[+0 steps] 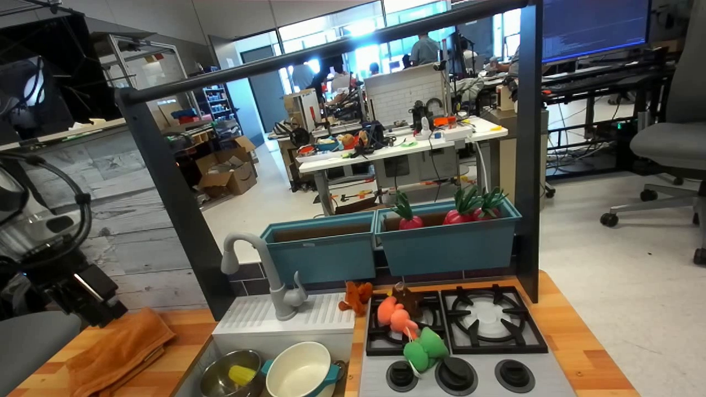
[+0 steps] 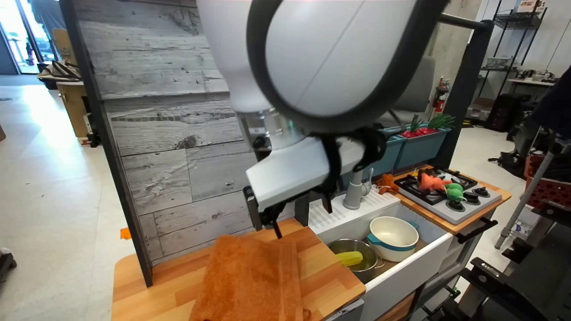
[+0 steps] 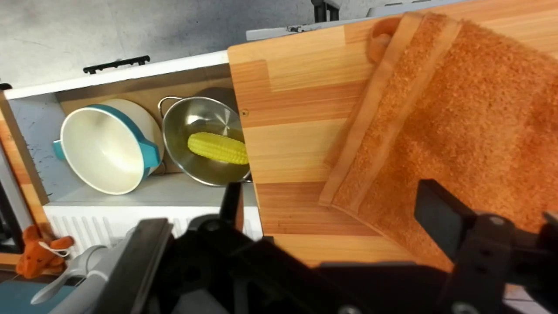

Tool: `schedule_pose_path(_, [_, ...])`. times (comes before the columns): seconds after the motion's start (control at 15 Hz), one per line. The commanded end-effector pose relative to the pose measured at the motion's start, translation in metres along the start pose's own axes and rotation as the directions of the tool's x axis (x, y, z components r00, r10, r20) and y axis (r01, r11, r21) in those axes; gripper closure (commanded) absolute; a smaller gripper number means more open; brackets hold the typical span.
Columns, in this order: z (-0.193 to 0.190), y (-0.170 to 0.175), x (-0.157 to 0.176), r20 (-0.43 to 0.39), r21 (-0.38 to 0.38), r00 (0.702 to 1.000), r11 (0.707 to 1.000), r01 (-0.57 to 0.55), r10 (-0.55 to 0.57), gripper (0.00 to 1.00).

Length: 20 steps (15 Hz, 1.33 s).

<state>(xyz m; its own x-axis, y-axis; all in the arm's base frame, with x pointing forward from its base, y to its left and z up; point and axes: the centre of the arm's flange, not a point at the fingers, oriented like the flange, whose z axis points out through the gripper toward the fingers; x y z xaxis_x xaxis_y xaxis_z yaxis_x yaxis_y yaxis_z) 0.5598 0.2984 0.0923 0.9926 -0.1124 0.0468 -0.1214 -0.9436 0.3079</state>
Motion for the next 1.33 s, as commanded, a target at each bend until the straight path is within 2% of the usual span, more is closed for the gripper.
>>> schedule_pose_path(0.0, [0.048, -0.044, 0.054, 0.077, 0.061, 0.997, 0.998, 0.023, -0.028, 0.00])
schedule_pose_path(0.07, [0.054, -0.037, 0.054, 0.117, 0.125, 0.990, 0.990, 0.063, -0.077, 0.00])
schedule_pose_path(0.13, [0.056, -0.029, 0.051, 0.117, 0.162, 0.986, 0.982, 0.101, -0.120, 0.00])
schedule_pose_path(0.2, [0.053, -0.023, 0.024, 0.083, 0.093, 0.994, 0.994, 0.056, -0.064, 0.00])
schedule_pose_path(0.4, [0.060, -0.016, 0.040, 0.097, 0.144, 0.990, 0.986, 0.086, -0.101, 0.00])
schedule_pose_path(0.53, [0.066, -0.012, 0.041, 0.048, 0.150, 0.997, 0.986, -0.068, 0.061, 0.00])
schedule_pose_path(0.8, [0.080, -0.045, 0.042, 0.005, 0.173, 0.981, 0.966, -0.190, 0.192, 0.00])
schedule_pose_path(0.93, [0.092, -0.069, 0.039, -0.014, 0.169, 0.976, 0.962, -0.214, 0.220, 0.00])
schedule_pose_path(1.13, [0.108, -0.099, 0.025, -0.023, 0.156, 0.980, 0.969, -0.194, 0.200, 0.00])
schedule_pose_path(1.2, [0.095, -0.074, 0.017, 0.006, 0.153, 0.982, 0.970, -0.188, 0.189, 0.00])
schedule_pose_path(1.27, [0.099, -0.080, 0.012, 0.003, 0.151, 0.983, 0.972, -0.182, 0.184, 0.00])
